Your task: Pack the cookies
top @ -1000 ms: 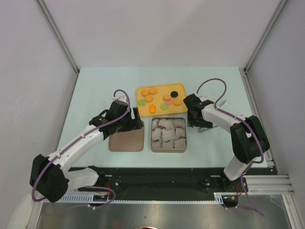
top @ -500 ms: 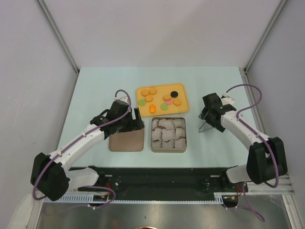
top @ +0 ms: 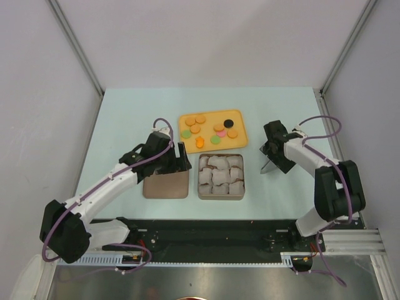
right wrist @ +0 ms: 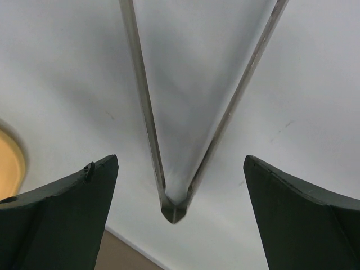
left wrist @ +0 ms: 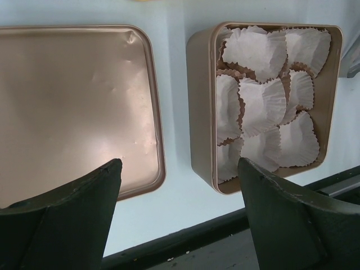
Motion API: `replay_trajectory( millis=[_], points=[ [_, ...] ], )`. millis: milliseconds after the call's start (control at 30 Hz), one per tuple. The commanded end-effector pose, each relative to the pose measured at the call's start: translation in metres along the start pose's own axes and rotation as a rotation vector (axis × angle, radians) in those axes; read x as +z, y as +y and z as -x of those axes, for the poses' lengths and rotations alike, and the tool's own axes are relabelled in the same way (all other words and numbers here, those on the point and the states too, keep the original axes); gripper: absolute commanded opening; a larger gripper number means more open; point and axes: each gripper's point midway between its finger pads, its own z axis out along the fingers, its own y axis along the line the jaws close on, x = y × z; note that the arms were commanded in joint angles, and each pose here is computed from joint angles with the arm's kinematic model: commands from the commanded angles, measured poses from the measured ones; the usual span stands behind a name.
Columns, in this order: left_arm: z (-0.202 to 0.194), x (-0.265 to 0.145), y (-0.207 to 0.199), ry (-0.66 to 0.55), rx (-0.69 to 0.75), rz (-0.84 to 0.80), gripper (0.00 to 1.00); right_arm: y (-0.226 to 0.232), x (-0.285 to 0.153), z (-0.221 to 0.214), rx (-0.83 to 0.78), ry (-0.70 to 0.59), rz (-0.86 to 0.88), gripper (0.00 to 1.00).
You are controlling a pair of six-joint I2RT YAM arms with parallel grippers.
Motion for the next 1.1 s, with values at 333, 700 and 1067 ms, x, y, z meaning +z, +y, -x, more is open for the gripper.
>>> replay_trajectory(
  millis=[333,700,1067],
  points=[
    [0.005,-0.007,-0.008,-0.037,0.026,-0.038,0.89,0.001,0.049,0.03,0.092,-0.046,-0.151,1.0],
    [0.005,-0.005,-0.003,-0.04,0.02,-0.012,0.89,-0.007,0.079,0.005,0.084,0.039,-0.14,0.89],
    [0.004,-0.003,-0.002,-0.034,0.02,-0.005,0.89,-0.012,0.083,-0.014,0.109,0.077,-0.082,0.56]
  ],
)
